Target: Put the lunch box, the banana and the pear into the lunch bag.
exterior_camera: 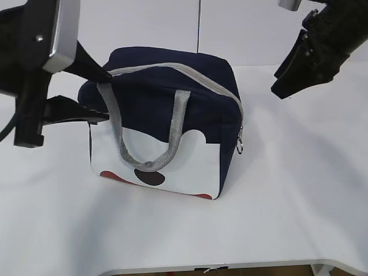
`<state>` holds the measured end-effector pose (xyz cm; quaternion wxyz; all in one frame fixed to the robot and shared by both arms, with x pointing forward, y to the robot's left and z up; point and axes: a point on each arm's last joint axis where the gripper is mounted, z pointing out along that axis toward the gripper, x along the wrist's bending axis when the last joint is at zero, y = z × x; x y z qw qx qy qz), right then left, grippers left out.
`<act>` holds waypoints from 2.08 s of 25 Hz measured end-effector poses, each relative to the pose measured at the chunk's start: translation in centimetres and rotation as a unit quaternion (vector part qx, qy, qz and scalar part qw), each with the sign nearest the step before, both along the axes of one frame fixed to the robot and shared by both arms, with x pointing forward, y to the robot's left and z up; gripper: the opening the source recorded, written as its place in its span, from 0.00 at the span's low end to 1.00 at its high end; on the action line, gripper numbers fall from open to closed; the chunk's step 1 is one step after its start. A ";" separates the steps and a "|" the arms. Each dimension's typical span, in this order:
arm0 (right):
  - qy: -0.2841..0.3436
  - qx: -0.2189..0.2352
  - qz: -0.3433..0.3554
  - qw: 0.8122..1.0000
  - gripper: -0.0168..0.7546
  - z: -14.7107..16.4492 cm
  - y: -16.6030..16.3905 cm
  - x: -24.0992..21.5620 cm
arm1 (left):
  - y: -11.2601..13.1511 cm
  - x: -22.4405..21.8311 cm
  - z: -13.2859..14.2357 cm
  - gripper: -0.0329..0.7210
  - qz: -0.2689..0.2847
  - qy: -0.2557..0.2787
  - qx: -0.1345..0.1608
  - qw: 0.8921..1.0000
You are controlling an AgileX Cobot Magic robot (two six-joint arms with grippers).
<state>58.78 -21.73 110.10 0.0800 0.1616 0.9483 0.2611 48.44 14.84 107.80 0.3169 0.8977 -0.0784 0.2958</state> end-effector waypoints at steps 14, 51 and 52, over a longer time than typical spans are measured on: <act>-0.061 0.019 -0.014 0.998 0.53 5.6 -0.7 -6.8 | 4.3 -5.8 5.0 0.60 0.028 -0.046 0.070 0.996; -0.127 0.073 -0.247 0.958 0.53 6.9 -3.9 -26.2 | 13.0 -21.2 7.3 0.60 0.382 0.149 -0.278 0.869; -0.132 0.082 -0.259 0.953 0.53 6.5 -4.2 -26.8 | 13.0 -21.5 6.5 0.60 0.380 0.159 -0.282 0.867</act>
